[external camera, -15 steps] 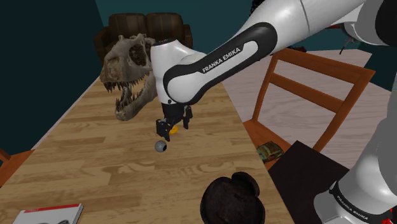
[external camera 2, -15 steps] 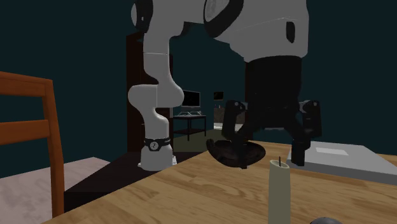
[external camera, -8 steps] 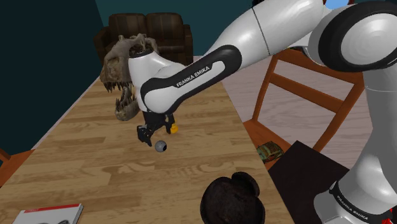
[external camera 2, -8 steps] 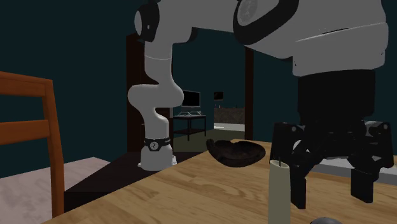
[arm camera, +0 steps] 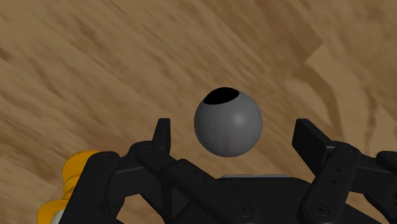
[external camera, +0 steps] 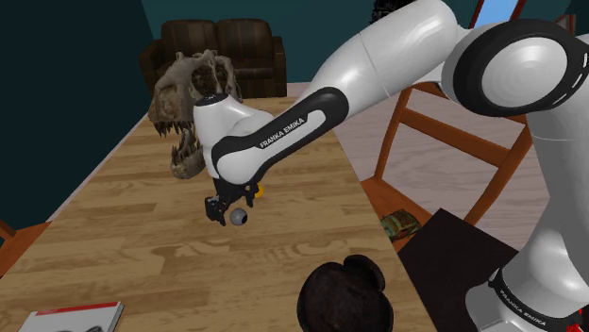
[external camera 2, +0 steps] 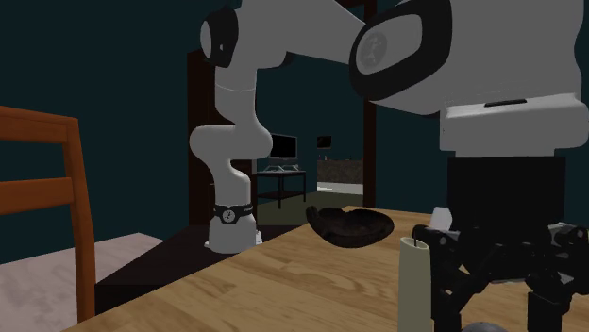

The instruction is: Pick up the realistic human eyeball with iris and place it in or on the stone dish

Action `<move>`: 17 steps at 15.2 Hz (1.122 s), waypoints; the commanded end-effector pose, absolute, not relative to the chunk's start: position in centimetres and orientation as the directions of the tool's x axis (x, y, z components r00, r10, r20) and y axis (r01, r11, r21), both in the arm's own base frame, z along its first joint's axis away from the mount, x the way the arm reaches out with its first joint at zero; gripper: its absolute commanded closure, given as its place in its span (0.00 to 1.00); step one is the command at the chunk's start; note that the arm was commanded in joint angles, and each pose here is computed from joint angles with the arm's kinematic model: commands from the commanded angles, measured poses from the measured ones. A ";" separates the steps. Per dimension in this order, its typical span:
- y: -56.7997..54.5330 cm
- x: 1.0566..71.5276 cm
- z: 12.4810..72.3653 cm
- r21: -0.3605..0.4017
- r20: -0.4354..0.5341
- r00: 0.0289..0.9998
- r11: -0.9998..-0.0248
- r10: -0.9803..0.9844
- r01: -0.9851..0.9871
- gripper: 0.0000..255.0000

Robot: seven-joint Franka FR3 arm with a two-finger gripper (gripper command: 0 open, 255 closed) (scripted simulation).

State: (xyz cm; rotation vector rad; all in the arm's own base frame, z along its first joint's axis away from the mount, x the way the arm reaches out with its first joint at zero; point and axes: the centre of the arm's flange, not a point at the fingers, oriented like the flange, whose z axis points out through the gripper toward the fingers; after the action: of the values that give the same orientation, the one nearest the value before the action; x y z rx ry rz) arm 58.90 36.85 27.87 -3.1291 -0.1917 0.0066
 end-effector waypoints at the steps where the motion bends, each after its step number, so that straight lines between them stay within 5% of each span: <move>1: 36.9 58.9 27.7 -0.007 -0.003 0.993 -0.992 0.122 0.122 0.00; 6: 36.9 58.9 27.7 -0.007 -0.003 0.993 -0.992 0.122 0.122 0.00; 7: 36.9 58.9 27.7 -0.007 -0.003 0.993 -0.992 0.122 0.122 1.00; 17: 36.9 58.9 28.2 -0.007 -0.003 0.992 -0.992 0.122 0.122 1.00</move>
State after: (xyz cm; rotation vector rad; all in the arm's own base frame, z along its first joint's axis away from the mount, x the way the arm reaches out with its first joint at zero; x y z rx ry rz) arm 58.89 36.90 27.92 -3.1289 -0.1918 0.0062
